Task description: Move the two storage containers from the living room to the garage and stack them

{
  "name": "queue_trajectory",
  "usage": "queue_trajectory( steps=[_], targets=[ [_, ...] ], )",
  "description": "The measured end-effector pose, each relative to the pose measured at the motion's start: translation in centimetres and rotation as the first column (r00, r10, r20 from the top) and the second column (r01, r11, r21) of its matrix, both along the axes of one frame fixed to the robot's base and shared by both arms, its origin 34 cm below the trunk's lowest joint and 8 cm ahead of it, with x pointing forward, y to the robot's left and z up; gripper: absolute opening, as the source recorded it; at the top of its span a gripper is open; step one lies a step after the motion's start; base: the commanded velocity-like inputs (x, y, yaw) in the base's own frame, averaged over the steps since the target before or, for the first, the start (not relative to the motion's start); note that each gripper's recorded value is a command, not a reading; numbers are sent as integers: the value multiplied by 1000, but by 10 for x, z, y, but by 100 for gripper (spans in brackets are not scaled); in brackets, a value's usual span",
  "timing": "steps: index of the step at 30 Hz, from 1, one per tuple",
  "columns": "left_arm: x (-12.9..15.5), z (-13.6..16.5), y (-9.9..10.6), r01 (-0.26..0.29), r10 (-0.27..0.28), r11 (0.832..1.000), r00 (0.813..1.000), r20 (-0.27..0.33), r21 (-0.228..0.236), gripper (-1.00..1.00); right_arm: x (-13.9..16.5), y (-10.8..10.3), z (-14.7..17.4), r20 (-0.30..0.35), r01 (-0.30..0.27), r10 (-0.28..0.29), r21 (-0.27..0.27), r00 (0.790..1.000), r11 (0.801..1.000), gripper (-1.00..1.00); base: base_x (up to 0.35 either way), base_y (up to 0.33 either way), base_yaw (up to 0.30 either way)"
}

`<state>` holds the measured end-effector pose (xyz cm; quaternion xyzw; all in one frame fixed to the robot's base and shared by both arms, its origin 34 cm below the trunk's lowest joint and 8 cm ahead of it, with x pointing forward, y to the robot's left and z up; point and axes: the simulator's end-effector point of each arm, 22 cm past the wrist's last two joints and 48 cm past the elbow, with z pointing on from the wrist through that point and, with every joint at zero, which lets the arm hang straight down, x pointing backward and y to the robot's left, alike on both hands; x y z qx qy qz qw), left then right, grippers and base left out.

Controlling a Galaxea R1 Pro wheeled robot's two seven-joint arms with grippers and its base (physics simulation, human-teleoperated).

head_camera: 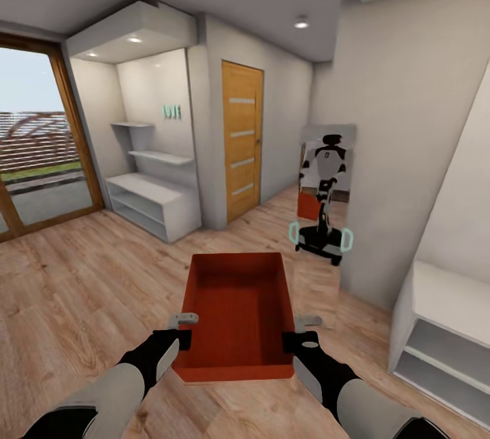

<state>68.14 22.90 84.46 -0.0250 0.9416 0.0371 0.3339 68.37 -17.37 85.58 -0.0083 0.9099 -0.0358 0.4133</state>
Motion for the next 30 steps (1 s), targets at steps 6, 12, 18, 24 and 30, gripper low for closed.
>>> queue_trajectory(
  steps=[6,12,18,24,30],
  targets=[
    [0,0,0,0,0,1000,1000,0,0,-100,0,0,0,0,-1,1,0,1000,1000,-100,324,0,151],
    [0,0,0,-1,1,1000,1000,0,0,-100,0,0,0,0,-1,1,0,1000,1000,-100,324,0,260],
    [0,0,0,0,0,1000,1000,0,0,-100,0,0,0,0,-1,1,0,1000,1000,-100,324,0,268],
    [0,0,0,-1,1,1000,1000,0,0,-100,0,0,0,0,-1,1,0,1000,1000,-100,324,0,268],
    [0,0,0,-1,1,1000,1000,0,0,-100,0,0,0,0,-1,1,-1,1000,1000,-100,324,0,244]
  ],
)
